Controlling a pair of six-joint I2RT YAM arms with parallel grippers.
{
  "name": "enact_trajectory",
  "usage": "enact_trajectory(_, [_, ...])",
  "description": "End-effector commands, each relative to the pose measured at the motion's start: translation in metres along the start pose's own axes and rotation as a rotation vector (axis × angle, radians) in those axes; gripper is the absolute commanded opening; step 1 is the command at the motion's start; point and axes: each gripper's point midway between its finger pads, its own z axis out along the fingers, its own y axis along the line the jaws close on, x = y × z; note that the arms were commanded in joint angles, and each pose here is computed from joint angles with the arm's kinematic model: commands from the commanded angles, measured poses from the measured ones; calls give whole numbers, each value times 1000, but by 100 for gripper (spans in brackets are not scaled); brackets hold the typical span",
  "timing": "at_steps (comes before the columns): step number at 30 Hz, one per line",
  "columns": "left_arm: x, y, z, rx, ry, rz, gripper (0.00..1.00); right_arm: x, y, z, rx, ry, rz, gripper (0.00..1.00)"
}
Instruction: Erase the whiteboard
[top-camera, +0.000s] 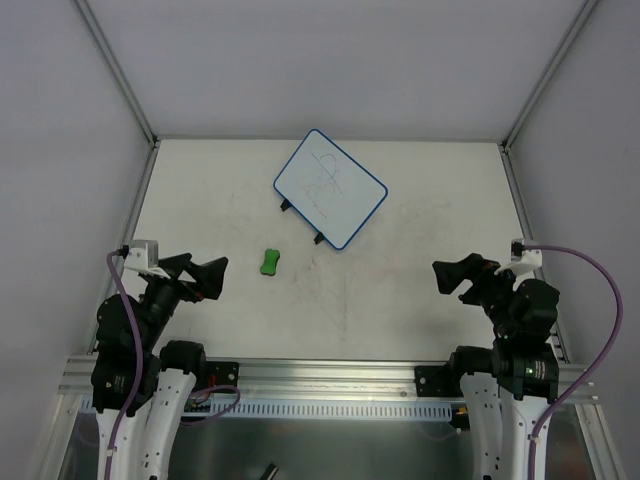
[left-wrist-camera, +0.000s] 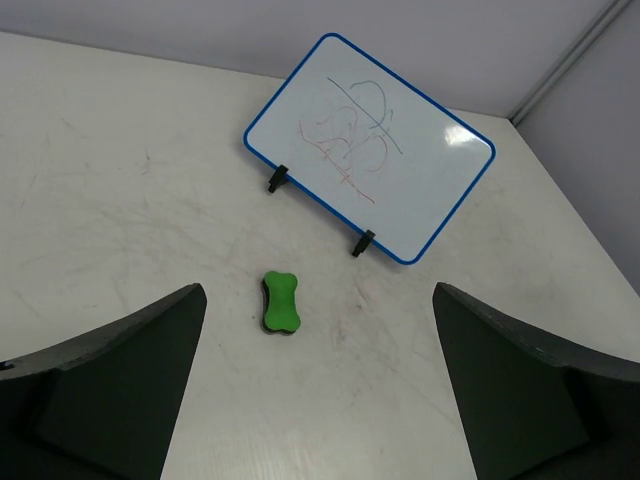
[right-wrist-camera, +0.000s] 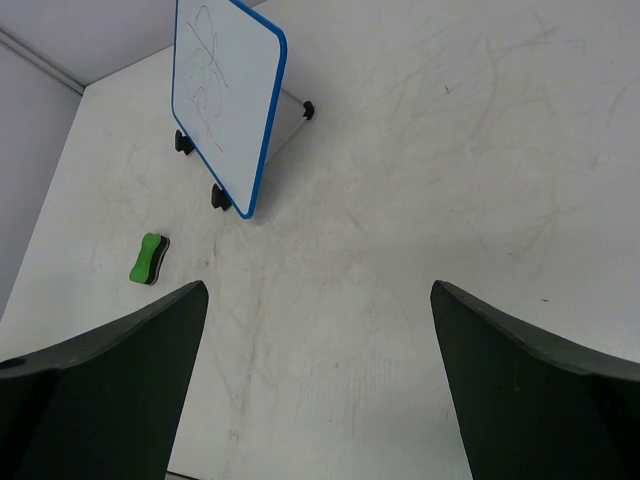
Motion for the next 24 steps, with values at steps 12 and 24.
enact_trajectory(12, [0,-6,-2,44,19,67,99,-13,34,8,-178,28,-5,99])
enact_trajectory(24, [3,5,-5,-16,-21,21,99,-25,50,55,-359,-13,108,99])
